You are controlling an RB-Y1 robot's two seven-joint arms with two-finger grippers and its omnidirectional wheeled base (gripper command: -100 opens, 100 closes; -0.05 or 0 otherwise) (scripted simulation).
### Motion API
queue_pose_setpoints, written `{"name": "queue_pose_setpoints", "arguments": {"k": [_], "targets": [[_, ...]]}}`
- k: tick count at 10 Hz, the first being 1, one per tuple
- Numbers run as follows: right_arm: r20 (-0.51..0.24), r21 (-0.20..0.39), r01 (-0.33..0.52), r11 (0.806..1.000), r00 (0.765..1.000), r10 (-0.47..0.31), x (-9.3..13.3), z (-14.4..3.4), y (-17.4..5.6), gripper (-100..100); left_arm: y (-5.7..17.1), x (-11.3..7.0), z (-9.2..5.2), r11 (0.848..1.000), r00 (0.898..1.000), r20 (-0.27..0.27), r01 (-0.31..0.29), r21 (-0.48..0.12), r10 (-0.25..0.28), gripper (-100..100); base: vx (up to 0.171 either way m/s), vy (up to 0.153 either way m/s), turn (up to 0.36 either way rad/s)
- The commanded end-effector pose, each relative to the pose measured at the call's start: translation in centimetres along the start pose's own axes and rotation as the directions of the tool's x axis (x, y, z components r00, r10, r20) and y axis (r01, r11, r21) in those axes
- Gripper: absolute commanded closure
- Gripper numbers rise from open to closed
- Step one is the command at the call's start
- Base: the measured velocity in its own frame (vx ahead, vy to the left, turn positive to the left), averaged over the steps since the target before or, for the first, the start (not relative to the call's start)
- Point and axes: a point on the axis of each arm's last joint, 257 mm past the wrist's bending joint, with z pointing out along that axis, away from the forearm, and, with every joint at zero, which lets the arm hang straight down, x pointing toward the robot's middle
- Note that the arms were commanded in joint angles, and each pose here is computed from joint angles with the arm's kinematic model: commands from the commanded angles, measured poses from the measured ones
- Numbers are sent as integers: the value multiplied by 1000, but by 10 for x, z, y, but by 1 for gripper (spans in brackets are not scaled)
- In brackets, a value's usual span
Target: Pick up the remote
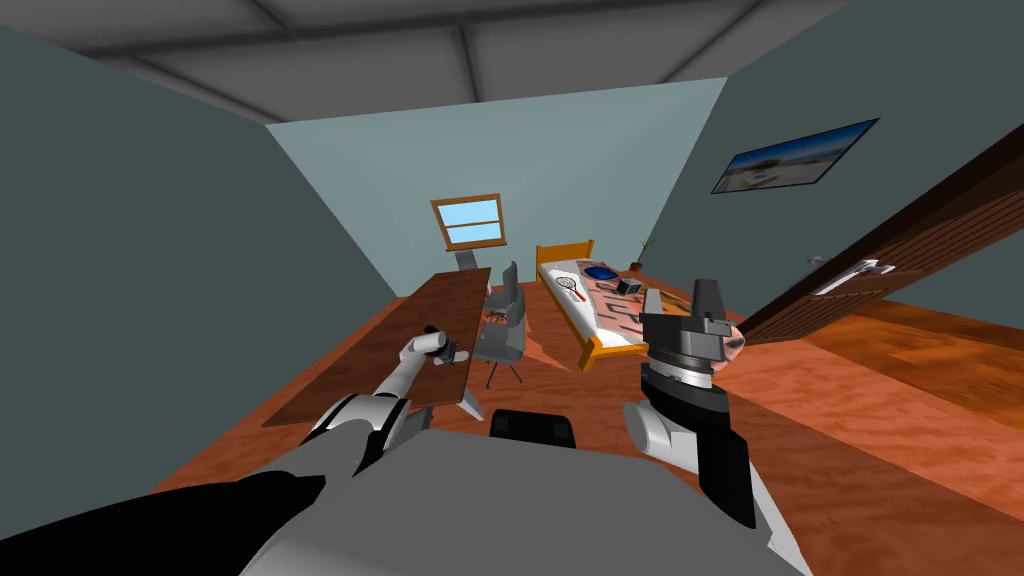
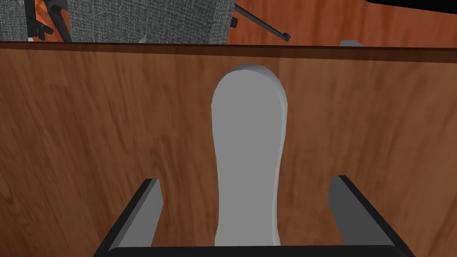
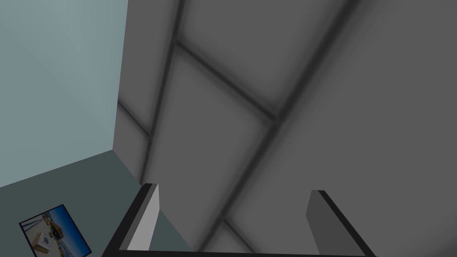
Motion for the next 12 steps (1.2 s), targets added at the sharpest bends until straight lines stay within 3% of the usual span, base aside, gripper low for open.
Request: {"name": "queue_pose_setpoints", "arguments": {"k": [1,2,4,5,9,10,11,12], "targets": [[0,0,0,1000,1000,0,0,0,0,0,23,-11,3,997,1000,9,23,-79,-23,-100,110,48,-54],[0,0,0,1000,1000,0,0,0,0,0,25,-10,2,996,1000,9,24,-86,-23,-100,97,43,-17],[0,0,0,1000,1000,0,0,0,0,0,52,-22,3,983,999,22,52,-174,-49,-100,103,47,-34],[0,0,0,1000,1000,0,0,0,0,0,53,-22,3,983,999,22,53,-178,-49,-100,85,32,-18],[0,0,0,1000,1000,0,0,0,0,0,93,-36,2,952,996,43,92,-293,-83,-100,86,36,-20],[0,0,0,1000,1000,0,0,0,0,0,86,-34,2,957,996,40,87,-278,-79,-100,38,20,-5],[0,0,0,1000,1000,0,0,0,0,0,87,-34,2,956,996,41,88,-281,-80,0,7,4,0],[0,0,0,1000,1000,0,0,0,0,0,97,-30,12,956,996,41,90,-280,-81,-100,16,24,-15]]}}
